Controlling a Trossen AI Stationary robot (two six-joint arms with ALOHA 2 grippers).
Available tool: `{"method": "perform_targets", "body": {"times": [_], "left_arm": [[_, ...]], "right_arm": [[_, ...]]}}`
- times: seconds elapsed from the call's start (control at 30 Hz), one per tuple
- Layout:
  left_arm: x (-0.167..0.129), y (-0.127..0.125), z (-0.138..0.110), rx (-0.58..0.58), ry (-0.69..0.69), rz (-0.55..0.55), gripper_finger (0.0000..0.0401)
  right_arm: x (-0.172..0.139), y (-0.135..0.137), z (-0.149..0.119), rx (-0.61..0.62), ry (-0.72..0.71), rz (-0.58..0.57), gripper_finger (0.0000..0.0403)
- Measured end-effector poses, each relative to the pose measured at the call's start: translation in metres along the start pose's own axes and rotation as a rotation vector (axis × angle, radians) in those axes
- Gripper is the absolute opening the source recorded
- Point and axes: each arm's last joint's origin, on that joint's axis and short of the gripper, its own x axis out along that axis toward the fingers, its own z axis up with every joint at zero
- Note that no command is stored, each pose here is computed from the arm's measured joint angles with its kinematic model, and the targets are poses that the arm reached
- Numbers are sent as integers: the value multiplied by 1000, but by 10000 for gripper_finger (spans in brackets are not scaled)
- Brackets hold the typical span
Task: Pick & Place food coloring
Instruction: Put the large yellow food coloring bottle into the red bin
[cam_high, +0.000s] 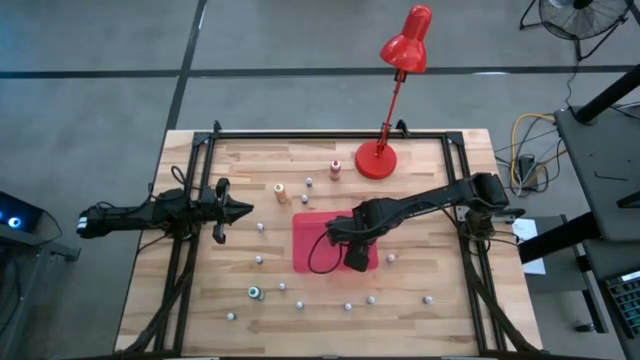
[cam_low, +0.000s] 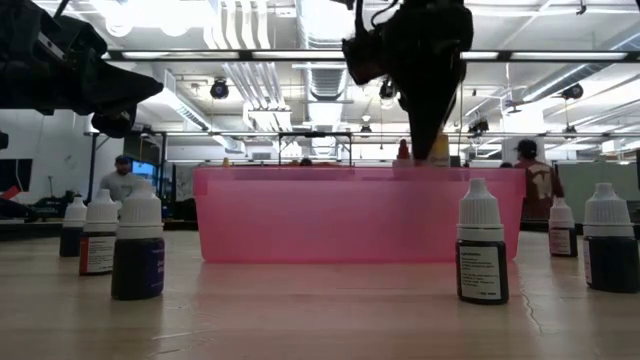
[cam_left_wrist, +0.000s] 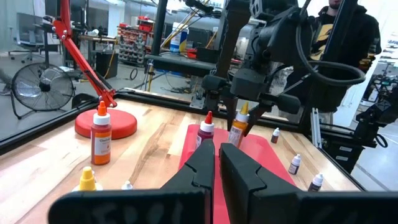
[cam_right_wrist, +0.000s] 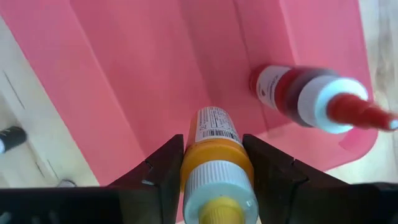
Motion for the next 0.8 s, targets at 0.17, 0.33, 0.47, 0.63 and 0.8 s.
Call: {"method": "perform_targets", "body": {"times": [0.17, 0.33, 0.47, 0.63, 0.8], "left_arm": [[0, 0, 0, 0, 0, 0, 0], [0, 0, 0, 0, 0, 0, 0], [0, 0, 0, 0, 0, 0, 0], [0, 0, 0, 0, 0, 0, 0], [0, 0, 0, 0, 0, 0, 0]], "right_arm": [[4, -4, 0, 11, 5, -1, 143], [9, -6, -1, 16, 14, -4, 143], [13, -6, -3, 31, 23, 4, 144], [17, -6, -3, 75, 22, 17, 144], [17, -7, 0, 128, -1, 29, 144]]}}
